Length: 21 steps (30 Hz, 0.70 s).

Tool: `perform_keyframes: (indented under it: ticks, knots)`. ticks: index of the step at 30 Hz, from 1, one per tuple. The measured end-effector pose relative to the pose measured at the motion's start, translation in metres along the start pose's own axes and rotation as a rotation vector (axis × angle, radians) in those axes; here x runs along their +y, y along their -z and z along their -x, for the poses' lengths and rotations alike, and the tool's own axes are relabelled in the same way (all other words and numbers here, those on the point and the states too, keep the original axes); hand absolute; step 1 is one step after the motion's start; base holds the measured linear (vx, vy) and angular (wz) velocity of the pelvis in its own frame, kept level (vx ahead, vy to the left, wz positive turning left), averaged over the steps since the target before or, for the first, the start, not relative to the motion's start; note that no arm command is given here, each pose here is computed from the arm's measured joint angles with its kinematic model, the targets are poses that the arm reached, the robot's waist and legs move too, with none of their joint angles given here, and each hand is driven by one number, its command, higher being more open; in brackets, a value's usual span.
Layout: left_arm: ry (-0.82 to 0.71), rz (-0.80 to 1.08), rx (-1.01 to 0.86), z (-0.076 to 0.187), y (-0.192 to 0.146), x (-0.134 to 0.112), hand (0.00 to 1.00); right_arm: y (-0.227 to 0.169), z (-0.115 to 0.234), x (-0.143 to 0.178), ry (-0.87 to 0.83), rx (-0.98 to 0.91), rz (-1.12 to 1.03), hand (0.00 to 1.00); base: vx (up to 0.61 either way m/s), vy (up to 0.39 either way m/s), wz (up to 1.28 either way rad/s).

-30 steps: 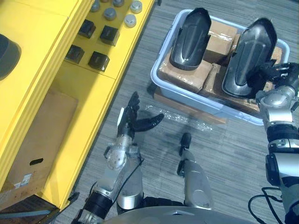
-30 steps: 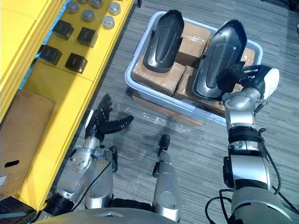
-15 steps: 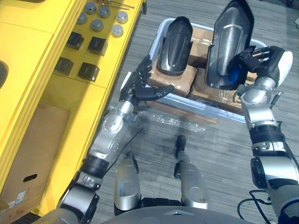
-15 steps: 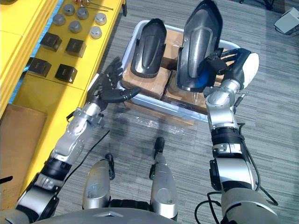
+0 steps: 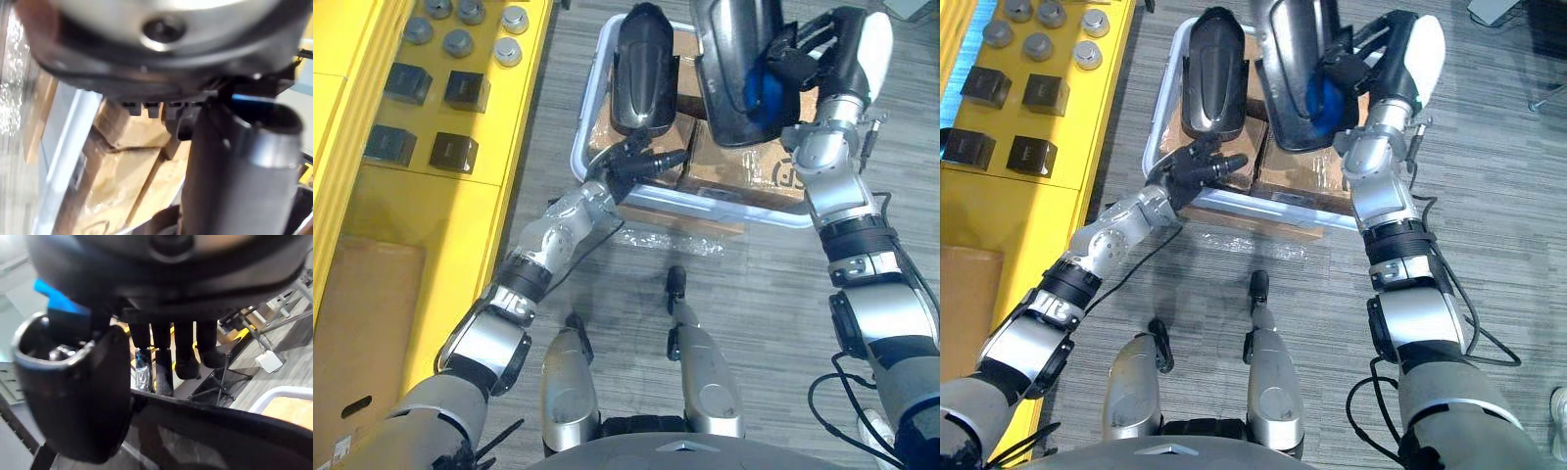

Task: Walk over and take three plastic housings, then place them on the shelf

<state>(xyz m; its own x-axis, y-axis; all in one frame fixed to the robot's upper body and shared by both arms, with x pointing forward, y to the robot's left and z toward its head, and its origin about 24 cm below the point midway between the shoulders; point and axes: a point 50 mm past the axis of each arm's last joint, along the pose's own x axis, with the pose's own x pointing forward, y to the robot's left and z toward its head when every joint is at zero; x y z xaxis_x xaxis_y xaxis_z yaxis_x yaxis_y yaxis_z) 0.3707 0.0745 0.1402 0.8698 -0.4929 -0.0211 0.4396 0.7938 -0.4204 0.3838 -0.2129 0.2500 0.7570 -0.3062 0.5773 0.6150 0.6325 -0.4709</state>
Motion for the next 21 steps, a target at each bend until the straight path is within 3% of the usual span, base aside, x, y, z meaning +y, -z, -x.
perform_keyframes:
  ticks: [8, 21]
  knots:
    - [0.119, 0.293, -0.168, -0.009, -0.007, -0.032, 1.00, -0.003, 0.006, 0.015, -0.077, -0.064, 0.058, 0.00, -0.06, 0.034, -0.06]
    - [0.041, 0.333, -0.218, -0.012, -0.012, -0.032, 1.00, -0.011, 0.014, 0.028, -0.117, -0.169, 0.033, 0.00, -0.05, 0.021, -0.03]
